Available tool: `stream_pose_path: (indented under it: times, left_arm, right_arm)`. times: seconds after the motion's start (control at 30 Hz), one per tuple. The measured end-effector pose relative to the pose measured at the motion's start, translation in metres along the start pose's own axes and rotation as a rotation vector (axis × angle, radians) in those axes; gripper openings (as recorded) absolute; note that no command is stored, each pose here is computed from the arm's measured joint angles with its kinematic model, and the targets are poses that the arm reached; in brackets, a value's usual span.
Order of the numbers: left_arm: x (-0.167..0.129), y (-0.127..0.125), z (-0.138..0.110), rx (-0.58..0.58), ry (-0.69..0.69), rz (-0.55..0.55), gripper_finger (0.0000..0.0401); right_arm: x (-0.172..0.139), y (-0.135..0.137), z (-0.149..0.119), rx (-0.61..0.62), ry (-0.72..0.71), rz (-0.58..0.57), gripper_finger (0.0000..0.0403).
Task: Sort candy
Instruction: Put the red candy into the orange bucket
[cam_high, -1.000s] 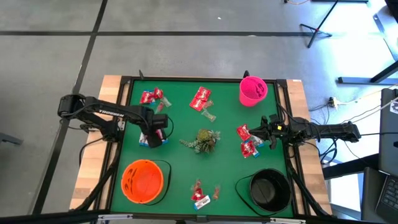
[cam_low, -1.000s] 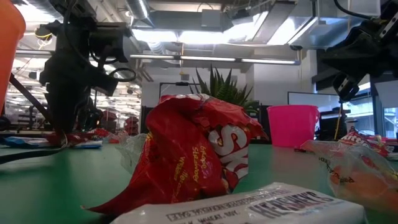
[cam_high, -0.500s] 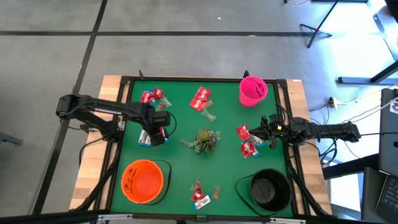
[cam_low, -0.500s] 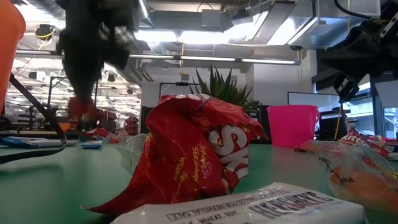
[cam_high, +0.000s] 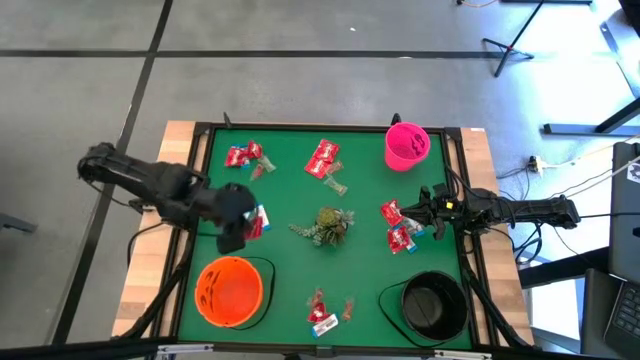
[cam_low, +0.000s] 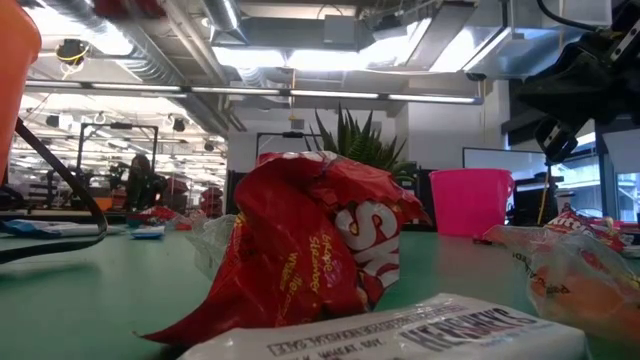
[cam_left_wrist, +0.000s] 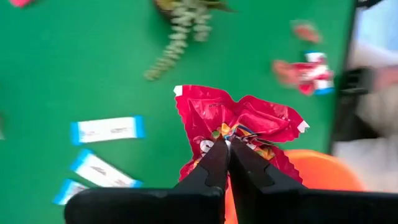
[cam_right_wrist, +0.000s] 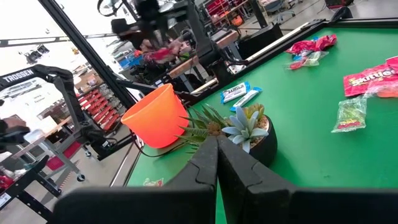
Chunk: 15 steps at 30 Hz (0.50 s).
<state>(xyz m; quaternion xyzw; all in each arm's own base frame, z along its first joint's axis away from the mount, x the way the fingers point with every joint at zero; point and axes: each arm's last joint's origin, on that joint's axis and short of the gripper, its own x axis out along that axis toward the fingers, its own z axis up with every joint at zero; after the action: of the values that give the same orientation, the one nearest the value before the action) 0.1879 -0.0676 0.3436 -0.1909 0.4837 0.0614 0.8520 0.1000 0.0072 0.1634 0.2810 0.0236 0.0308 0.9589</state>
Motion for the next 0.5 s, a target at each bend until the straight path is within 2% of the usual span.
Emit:
stream_pose_path:
  times: [0.23, 0.5]
  left_arm:
    - [-0.001, -0.043, -0.035, -0.057, 0.037, -0.046, 0.0]
    - [0.014, -0.077, -0.07, -0.064, 0.088, 0.001, 0.0]
  right_arm:
    - [0.0, 0.0, 0.0, 0.0, 0.0, 0.0, 0.0007]
    - [0.0, 0.0, 0.0, 0.0, 0.0, 0.0, 0.0007]
